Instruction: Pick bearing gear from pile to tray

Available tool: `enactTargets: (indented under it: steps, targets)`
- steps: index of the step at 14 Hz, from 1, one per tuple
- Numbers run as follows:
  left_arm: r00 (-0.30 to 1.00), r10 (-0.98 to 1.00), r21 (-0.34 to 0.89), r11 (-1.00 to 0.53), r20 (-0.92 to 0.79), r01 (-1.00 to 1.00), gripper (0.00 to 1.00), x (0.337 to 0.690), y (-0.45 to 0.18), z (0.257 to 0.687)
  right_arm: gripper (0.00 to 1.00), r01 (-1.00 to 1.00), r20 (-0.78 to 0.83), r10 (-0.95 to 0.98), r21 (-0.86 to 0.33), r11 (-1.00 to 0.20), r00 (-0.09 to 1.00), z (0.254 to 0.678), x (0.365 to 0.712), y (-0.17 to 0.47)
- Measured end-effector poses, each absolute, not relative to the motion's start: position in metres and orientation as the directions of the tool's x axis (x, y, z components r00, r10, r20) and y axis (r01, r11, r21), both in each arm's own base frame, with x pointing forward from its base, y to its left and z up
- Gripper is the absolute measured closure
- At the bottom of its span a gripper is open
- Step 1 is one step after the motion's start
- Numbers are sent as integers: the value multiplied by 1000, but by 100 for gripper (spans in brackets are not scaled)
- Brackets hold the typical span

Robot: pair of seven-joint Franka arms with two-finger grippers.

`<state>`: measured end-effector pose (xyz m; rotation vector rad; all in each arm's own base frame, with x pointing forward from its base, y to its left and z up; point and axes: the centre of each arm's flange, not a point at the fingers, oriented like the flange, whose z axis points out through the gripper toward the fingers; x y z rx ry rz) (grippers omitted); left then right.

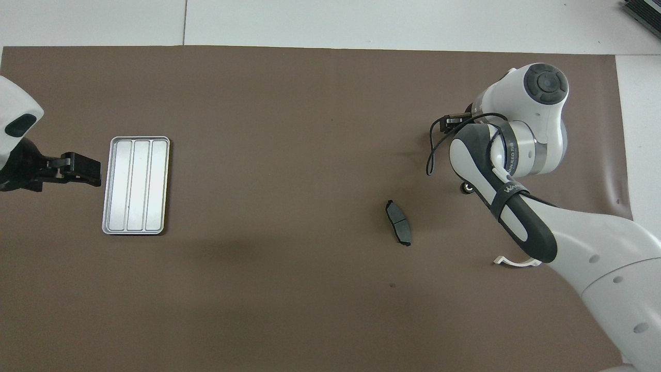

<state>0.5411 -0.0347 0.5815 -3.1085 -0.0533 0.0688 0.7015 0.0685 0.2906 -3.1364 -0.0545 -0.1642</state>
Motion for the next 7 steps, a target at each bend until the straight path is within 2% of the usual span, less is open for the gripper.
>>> enactTargets:
  steps: [6,7]
  targets:
    - [998,35,-33,-999,-44,34,0,541,-35,581,46,33,101,33,3,-999,994,289,701,67]
    - [998,35,-33,-999,-44,34,0,541,-35,581,52,33,102,34,5,-999,994,289,701,66]
